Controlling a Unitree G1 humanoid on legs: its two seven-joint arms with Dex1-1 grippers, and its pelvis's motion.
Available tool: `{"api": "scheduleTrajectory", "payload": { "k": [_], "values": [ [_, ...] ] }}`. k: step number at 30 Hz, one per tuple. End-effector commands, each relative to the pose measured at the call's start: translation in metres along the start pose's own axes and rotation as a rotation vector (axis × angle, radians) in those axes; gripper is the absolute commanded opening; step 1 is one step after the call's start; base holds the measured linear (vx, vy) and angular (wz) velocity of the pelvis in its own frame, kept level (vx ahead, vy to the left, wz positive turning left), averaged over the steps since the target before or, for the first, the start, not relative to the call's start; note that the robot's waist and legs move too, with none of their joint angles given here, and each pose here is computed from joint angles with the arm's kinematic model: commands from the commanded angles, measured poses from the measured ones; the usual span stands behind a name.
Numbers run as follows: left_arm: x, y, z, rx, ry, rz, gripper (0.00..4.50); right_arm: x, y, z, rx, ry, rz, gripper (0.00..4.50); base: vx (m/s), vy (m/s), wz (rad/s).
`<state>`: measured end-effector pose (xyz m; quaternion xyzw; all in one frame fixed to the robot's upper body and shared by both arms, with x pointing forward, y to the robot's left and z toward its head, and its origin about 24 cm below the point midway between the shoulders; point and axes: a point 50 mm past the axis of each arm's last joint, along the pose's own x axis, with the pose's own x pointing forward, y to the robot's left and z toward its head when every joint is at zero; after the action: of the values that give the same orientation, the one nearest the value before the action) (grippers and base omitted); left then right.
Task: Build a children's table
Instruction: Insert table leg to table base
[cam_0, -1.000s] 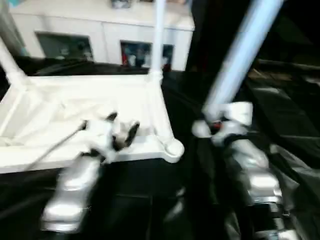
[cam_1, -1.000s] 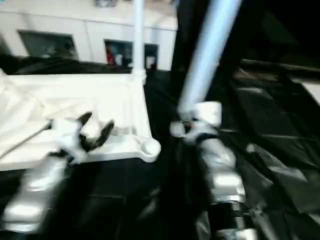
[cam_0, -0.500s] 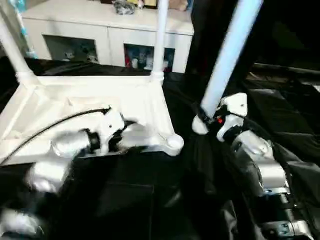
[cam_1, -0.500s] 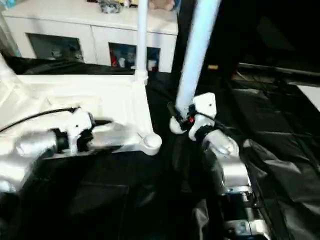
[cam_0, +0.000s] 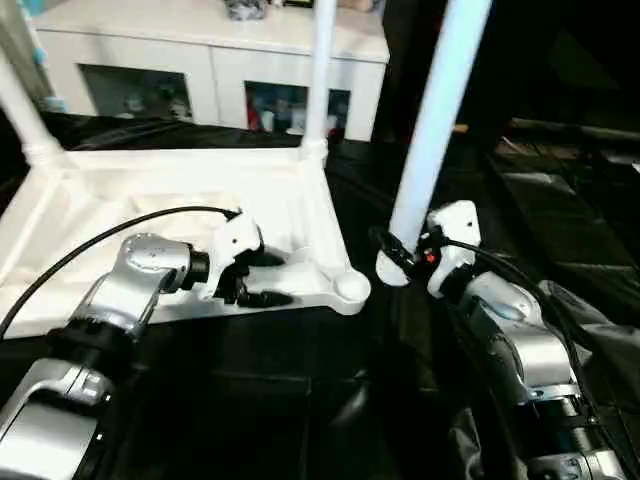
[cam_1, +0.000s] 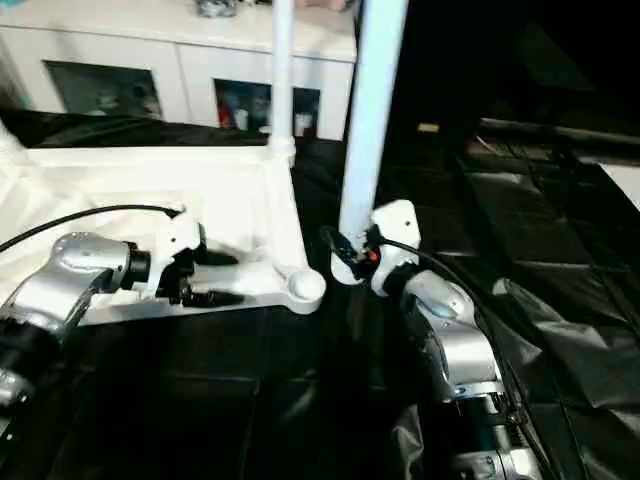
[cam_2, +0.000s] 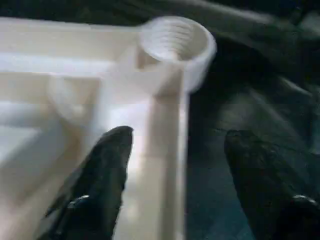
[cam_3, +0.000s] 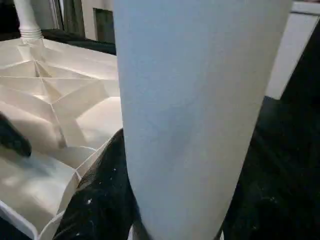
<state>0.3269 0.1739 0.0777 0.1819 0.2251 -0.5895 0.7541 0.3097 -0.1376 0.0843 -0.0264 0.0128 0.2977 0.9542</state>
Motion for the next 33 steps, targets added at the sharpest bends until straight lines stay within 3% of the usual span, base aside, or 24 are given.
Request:
{"api": "scheduleTrajectory", "payload": {
  "k": [1,19,28,31,33],
  "values": [
    [0.001,0.0,0.003,0.0,0.019,-0.041,3.02,-0.005,-0.002,0.002,-0.016,-0.007,-0.012,1.85,0.0,0.0,0.0],
    [0.018,0.009,0.007,0.04,0.071,-0.04,1.88,-0.009,0.002,0.0,-0.02,-0.013,-0.046,1.85,0.0,0.0,0.0],
    [0.023,0.007,-0.006,0.018,0.155,-0.052,1.09,-0.009,0.006,0.001,-0.031,-0.008,-0.034,1.85,0.0,0.0,0.0],
    [0.023,0.008,-0.008,0.026,0.177,-0.042,1.01,-0.009,0.006,0.003,-0.026,-0.015,-0.04,1.85,0.0,0.0,0.0],
    [0.024,0.009,-0.007,0.027,0.162,-0.029,0.65,-0.009,0.005,0.004,-0.026,-0.017,-0.04,1.85,0.0,0.0,0.0]
  ]
}}
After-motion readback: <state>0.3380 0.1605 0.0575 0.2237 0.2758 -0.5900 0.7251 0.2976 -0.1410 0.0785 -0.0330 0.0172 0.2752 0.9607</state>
